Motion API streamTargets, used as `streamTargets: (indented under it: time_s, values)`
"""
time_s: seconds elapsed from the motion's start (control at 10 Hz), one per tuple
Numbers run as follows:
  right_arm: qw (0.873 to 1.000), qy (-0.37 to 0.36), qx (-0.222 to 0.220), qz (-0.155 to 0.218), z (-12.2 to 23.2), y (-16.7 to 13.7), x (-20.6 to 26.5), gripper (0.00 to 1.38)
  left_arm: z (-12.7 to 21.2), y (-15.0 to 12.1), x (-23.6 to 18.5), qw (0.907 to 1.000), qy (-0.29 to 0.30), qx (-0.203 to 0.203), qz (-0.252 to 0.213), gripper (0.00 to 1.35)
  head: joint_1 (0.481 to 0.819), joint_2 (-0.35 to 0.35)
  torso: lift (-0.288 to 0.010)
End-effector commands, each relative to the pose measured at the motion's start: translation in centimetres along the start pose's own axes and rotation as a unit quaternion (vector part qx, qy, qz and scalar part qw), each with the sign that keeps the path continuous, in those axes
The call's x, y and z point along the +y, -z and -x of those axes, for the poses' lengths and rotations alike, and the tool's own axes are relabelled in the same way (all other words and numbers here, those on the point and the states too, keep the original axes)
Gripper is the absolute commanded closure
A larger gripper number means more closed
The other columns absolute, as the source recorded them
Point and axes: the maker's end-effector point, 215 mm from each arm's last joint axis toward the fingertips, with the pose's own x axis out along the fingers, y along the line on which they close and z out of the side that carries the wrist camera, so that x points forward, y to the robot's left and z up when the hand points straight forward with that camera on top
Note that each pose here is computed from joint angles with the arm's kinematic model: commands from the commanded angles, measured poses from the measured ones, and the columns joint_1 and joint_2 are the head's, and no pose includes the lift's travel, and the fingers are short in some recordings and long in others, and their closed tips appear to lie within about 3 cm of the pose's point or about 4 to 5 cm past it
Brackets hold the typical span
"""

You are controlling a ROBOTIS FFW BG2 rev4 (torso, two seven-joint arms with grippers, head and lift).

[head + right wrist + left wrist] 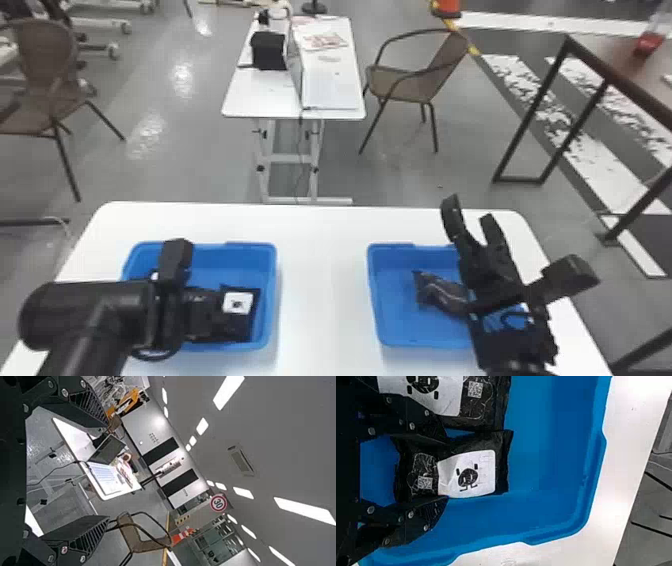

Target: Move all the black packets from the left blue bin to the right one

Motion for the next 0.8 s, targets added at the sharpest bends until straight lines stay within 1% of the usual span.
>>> streamTargets:
  time_s: [0.0,0.1,0.2,0.3,0.4,0.5,0.6,0.7]
  values:
    - [1.000,0.001,0.001,-0.006,0.1,0.2,0.0,0.21,-0.4,-0.3,0.6,0.9997,-0.003,-0.004,-0.022,0.97,0.695,-0.101,0.000]
    - [1.000,0.001,0.002,-0.007,0.2,0.3,-0.1,0.21,-0.1,-1.1,1.2,0.9982,-0.006,-0.011,-0.058,1.08,0.695,-0.100,0.000]
    - [1.000,0.001,0.002,-0.009,0.2,0.3,0.0,0.21,0.5,-2.7,1.6,0.9935,0.006,-0.033,-0.109,1.22,0.695,-0.096,0.000]
    - [1.000,0.002,0.002,-0.010,0.3,0.3,-0.1,0.21,1.0,-3.2,1.6,0.9897,0.021,-0.044,-0.135,1.21,0.695,-0.094,0.000]
    - [1.000,0.000,0.002,-0.011,0.3,0.4,0.1,0.21,1.8,-3.3,1.4,0.9878,0.043,-0.068,-0.133,1.21,0.695,-0.090,0.000]
    - [1.000,-0.003,0.003,-0.013,0.3,0.5,0.5,0.21,3.3,-4.2,0.6,0.9786,0.068,-0.124,-0.149,1.21,0.695,-0.085,0.000]
    - [1.000,-0.005,0.004,-0.013,0.4,0.6,0.6,0.21,4.8,-4.5,-0.6,0.9700,0.095,-0.160,-0.157,1.21,0.695,-0.080,0.000]
    - [1.000,-0.009,0.008,-0.014,0.7,1.0,0.9,0.21,6.7,-5.9,-2.9,0.9492,0.135,-0.213,-0.188,1.21,0.695,-0.079,0.000]
